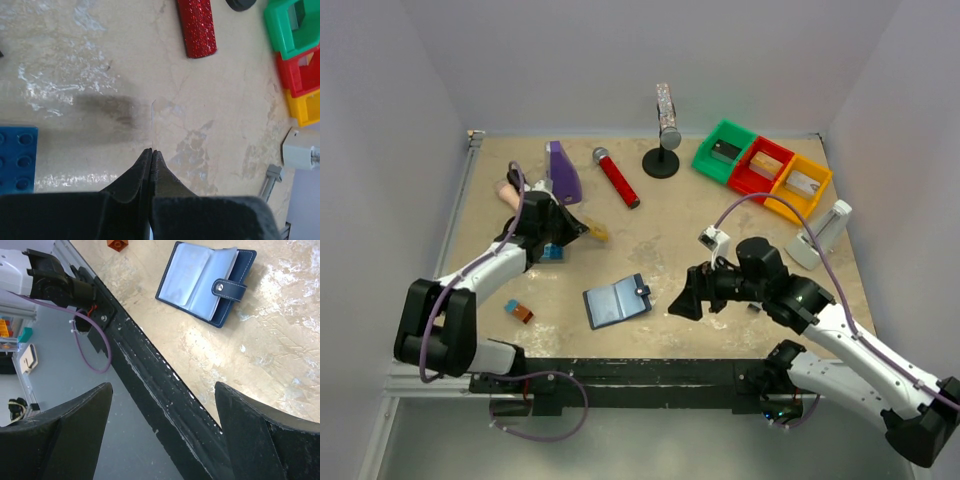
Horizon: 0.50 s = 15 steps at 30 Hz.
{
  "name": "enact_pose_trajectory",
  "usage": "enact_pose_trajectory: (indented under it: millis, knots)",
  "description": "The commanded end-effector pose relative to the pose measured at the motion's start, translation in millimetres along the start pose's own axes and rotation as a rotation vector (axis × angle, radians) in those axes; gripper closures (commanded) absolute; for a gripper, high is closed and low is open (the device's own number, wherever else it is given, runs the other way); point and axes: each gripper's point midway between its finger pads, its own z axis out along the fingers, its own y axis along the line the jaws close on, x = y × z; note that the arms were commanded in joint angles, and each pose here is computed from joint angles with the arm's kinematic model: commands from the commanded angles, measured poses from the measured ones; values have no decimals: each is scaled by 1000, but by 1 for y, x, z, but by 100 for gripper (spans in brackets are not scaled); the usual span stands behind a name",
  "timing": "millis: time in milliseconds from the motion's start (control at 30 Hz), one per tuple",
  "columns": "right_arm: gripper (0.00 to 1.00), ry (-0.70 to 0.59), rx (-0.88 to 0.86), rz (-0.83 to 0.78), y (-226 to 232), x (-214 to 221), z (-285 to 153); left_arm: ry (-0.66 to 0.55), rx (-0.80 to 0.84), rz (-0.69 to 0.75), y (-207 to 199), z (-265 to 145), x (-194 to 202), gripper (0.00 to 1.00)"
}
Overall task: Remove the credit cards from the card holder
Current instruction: Place the credit card at the center of the board.
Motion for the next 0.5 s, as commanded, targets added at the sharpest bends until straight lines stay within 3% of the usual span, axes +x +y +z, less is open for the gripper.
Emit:
enact_pose_trajectory:
  millis: [0,233,467]
  knots:
    - [12,-59,-33,-6,8,-17,3,-126,13,20,-15,13,-49,100]
    - [13,-34,-53,17,6,-14,15,-85,-27,14,1,36,-58,100]
    - [13,-14,-65,24,6,-13,22,-3,-51,-14,25,52,-41,100]
